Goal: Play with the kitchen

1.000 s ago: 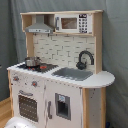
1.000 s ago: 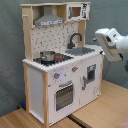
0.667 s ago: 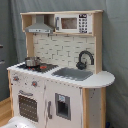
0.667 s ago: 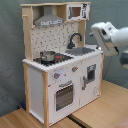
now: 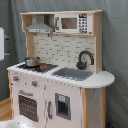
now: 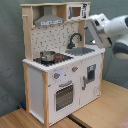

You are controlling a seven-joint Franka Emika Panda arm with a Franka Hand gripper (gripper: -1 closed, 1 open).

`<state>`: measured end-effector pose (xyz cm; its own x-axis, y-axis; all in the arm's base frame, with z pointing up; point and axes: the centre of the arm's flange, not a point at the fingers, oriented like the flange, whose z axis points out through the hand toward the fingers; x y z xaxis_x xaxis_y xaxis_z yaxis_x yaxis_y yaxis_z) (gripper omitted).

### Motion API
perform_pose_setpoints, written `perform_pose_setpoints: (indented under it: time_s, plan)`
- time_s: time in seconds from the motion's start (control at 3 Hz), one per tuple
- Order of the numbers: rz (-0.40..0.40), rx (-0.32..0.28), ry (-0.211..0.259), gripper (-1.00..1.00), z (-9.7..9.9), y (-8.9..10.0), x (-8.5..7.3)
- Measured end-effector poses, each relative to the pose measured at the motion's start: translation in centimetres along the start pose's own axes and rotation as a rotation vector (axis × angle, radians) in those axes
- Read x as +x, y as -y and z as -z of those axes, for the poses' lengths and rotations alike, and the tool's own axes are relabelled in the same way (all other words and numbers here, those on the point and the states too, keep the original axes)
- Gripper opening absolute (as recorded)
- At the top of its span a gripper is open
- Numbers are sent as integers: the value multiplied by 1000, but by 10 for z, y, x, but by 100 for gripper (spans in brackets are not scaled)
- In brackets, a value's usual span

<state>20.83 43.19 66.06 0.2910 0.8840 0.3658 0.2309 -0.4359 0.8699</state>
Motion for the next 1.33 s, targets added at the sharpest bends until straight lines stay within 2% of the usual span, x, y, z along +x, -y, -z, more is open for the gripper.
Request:
perform_pose_setpoints:
  time_s: [0.67, 1.0, 1.33]
  plan:
    - [-61, 94, 34, 100, -46, -41, 21]
    - [-84, 153, 57, 100, -67, -51, 27]
    - [-104, 244, 101, 100, -90, -51, 30]
